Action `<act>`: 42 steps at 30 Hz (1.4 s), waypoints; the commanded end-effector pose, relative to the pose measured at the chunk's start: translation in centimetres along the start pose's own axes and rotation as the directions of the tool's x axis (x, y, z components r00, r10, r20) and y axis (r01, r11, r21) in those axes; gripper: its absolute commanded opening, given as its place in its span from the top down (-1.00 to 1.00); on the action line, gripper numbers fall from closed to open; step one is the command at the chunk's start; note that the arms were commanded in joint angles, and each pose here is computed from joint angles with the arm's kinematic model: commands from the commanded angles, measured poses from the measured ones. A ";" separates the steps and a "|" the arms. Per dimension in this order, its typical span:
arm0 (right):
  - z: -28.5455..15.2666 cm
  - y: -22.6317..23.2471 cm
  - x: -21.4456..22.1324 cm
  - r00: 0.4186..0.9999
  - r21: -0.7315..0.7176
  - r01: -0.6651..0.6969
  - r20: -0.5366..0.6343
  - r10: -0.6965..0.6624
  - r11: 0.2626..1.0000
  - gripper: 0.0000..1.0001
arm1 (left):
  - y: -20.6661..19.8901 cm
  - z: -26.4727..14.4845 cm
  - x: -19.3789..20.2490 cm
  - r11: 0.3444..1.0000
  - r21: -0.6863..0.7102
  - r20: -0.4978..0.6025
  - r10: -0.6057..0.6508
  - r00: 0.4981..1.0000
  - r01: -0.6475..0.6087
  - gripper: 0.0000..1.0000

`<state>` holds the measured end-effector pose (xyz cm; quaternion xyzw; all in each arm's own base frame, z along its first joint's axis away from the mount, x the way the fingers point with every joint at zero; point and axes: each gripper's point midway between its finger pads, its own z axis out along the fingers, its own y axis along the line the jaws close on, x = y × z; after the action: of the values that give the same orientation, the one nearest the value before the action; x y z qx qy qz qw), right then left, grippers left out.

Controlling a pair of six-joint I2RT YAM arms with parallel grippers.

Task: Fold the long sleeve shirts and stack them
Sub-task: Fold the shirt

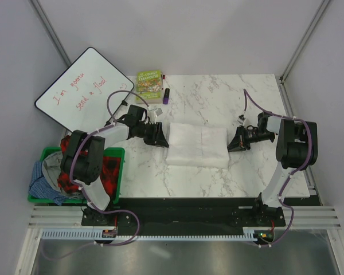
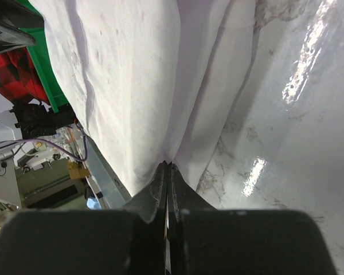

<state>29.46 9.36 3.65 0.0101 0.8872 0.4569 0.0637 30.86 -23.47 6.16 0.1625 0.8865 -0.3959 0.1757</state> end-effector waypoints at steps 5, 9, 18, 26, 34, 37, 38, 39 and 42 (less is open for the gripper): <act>-0.6 0.6 -1.1 0.998 0.005 0.058 0.019 -0.058 0.998 1.00 | -1.6 0.7 -0.5 0.998 0.067 -0.004 -0.018 1.000 0.019 0.14; -0.6 0.6 -1.0 0.998 0.006 0.057 0.016 -0.057 0.998 1.00 | -1.6 1.3 -0.3 0.998 0.061 -0.016 -0.024 1.000 0.025 0.14; -0.6 0.6 -0.8 0.998 0.005 0.058 0.009 -0.058 0.998 1.00 | -2.2 1.8 -0.9 0.996 0.088 -0.013 -0.024 1.000 0.025 0.24; -1.4 0.8 -1.0 0.998 0.030 0.068 0.007 -0.068 0.997 1.00 | -2.5 1.0 -0.9 0.997 0.074 0.017 -0.002 1.000 0.000 0.96; -2.4 0.2 -0.5 0.997 0.061 0.075 -0.018 -0.075 0.995 1.00 | -1.9 0.8 -1.2 0.999 0.047 0.031 0.002 1.000 -0.003 0.97; -2.7 -0.2 -0.2 0.997 0.067 0.070 -0.025 -0.068 0.995 1.00 | -1.7 0.7 -1.3 0.999 0.039 0.032 0.001 0.999 -0.002 0.96; -2.8 -0.4 -0.2 0.997 0.070 0.073 -0.026 -0.071 0.995 1.00 | -1.7 0.7 -1.2 0.999 0.038 0.031 0.000 1.000 -0.001 0.97; -2.9 -0.5 -0.1 0.997 0.074 0.071 -0.027 -0.069 0.995 1.00 | -1.7 0.7 -1.2 0.999 0.039 0.030 0.002 1.000 -0.003 0.96; -2.9 -0.7 -0.1 0.997 0.073 0.068 -0.033 -0.066 0.995 1.00 | -1.6 0.7 -1.2 0.999 0.036 0.029 0.001 1.000 -0.002 0.96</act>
<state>28.51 7.40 4.10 -0.0033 0.9012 0.4309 0.0462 30.28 -25.21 5.30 0.1536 0.8860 -0.4110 0.1501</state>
